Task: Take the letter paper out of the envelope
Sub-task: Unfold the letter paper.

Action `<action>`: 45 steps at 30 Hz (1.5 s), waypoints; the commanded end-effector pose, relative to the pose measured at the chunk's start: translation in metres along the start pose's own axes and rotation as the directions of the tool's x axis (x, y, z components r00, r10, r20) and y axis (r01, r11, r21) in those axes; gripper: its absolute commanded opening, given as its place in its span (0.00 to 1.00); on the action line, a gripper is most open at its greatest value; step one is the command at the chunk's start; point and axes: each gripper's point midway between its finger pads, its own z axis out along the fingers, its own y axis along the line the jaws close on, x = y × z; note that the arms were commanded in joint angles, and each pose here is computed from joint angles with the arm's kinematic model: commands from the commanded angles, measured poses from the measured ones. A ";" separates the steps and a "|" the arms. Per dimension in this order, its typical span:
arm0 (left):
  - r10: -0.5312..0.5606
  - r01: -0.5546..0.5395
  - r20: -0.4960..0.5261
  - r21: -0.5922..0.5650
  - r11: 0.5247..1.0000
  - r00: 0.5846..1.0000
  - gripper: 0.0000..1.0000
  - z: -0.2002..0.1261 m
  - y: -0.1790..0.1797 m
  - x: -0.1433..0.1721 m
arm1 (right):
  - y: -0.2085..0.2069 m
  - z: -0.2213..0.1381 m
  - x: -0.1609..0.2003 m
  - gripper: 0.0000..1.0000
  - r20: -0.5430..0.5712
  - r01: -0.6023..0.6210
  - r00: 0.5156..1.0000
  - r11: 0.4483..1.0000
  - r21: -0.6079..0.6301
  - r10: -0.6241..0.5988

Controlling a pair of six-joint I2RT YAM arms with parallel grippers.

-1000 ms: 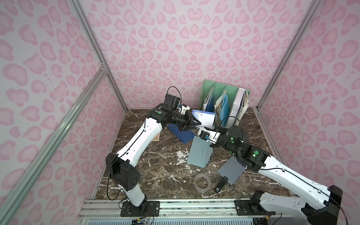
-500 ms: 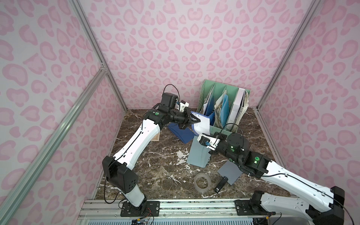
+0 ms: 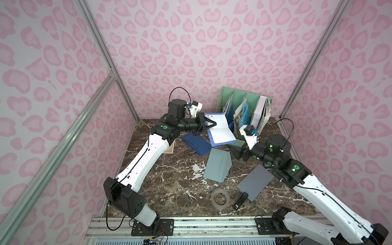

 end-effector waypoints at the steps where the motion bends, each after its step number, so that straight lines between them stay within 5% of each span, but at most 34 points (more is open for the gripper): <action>1: 0.127 -0.128 0.031 0.026 0.991 0.991 0.00 -0.004 -0.007 -0.002 | 0.005 -0.018 -0.018 0.82 -0.006 -0.265 0.963 0.937 -0.226 0.270; 5: 0.173 -0.176 0.048 0.063 0.982 0.984 0.00 -0.008 -0.014 0.003 | -0.006 -0.016 -0.021 0.85 -0.068 -0.454 0.884 0.814 -0.362 0.463; 8: 0.218 -0.221 0.046 0.061 0.973 0.975 0.00 -0.011 -0.017 0.008 | -0.015 -0.014 -0.028 0.97 -0.118 -0.551 0.817 0.701 -0.453 0.565; 16: 0.292 -0.291 0.041 -0.030 0.956 0.956 0.00 -0.020 0.001 0.020 | -0.028 -0.020 -0.055 0.97 -0.036 -0.547 0.802 0.710 -0.444 0.596; 23: 0.324 -0.325 0.034 0.096 0.941 0.946 0.00 -0.015 -0.026 0.029 | -0.005 0.012 -0.033 0.95 -0.208 -0.620 0.772 0.641 -0.453 0.600; 37: 0.308 -0.296 -0.021 0.211 0.931 0.951 0.00 -0.011 -0.048 0.035 | 0.024 0.025 -0.034 0.64 -0.381 -0.660 0.740 0.485 -0.574 0.555; 45: 0.305 -0.293 -0.027 0.211 0.933 0.952 0.00 -0.009 -0.048 0.034 | 0.024 0.023 -0.036 0.47 -0.384 -0.663 0.736 0.479 -0.576 0.558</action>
